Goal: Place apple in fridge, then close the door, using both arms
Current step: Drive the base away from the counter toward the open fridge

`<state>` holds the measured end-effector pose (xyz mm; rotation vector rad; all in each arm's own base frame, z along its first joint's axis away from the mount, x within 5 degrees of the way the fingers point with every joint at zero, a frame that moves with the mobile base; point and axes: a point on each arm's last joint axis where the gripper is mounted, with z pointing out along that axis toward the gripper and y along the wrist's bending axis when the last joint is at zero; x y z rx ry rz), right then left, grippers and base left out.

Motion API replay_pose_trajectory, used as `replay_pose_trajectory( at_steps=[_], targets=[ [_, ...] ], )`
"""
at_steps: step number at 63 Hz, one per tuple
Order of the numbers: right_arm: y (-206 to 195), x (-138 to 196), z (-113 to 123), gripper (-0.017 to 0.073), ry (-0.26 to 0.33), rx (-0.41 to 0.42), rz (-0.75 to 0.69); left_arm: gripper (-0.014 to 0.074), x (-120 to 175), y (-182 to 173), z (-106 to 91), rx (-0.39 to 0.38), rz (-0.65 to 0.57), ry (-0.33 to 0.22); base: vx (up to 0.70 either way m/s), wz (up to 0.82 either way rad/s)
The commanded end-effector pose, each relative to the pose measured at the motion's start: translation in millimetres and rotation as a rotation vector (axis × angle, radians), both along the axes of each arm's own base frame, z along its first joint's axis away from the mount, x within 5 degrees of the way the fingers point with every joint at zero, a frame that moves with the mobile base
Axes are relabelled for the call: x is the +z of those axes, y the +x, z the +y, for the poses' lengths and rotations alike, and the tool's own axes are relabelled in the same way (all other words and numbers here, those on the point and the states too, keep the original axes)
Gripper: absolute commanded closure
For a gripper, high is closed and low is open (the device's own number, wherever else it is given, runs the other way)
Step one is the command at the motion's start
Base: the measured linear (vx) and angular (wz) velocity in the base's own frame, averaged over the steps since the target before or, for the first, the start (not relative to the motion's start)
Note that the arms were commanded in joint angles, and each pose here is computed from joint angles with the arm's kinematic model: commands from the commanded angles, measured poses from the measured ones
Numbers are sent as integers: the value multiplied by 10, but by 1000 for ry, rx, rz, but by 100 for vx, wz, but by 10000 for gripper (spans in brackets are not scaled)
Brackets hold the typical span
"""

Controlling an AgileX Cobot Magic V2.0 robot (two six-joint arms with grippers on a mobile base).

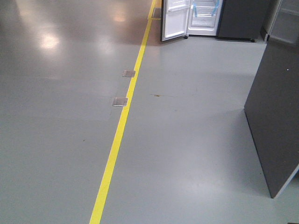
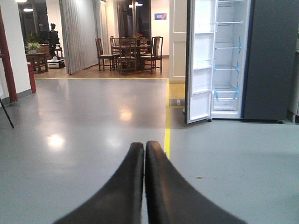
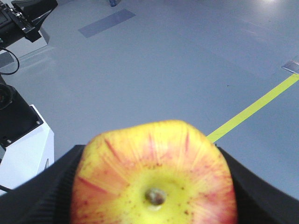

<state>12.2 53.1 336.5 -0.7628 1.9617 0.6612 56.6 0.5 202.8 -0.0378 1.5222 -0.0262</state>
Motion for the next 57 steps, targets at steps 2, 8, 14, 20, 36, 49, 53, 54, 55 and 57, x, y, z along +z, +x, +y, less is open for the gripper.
replay_pose_trajectory(
  at_steps=[2, 8, 14, 20, 36, 49, 53, 54, 55, 57],
  targets=[
    [19, 133, 17, 162, 68, -13, -45, 600, 2, -8, -5, -10, -66, -13, 11, 8],
    [19, 133, 17, 162, 68, -13, -45, 600, 2, -8, -5, -10, -66, -13, 12, 8],
    [19, 133, 17, 162, 68, -13, -45, 600, 2, -8, -5, -10, -66, -13, 12, 6],
    [19, 133, 17, 162, 68, -13, -45, 600, 2, -8, -5, -10, -66, -13, 13, 3],
    [19, 133, 17, 162, 68, -13, -45, 600, 2, -8, -5, -10, -66, -13, 14, -1],
    [19, 133, 17, 162, 68, -13, -45, 600, 2, -8, -5, -10, -66, -13, 16, -4],
    [19, 133, 17, 162, 68, -13, -45, 600, 2, -8, -5, -10, -66, -13, 16, -5],
    [19, 133, 17, 162, 68, -13, -45, 600, 2, -8, -5, -10, -66, -13, 17, -6],
    [19, 133, 17, 162, 68, -13, -45, 600, 2, -8, -5, -10, -66, -13, 17, -6],
    [19, 133, 17, 162, 68, -13, -45, 600, 2, -8, -5, -10, -66, -13, 17, -6]
  ],
)
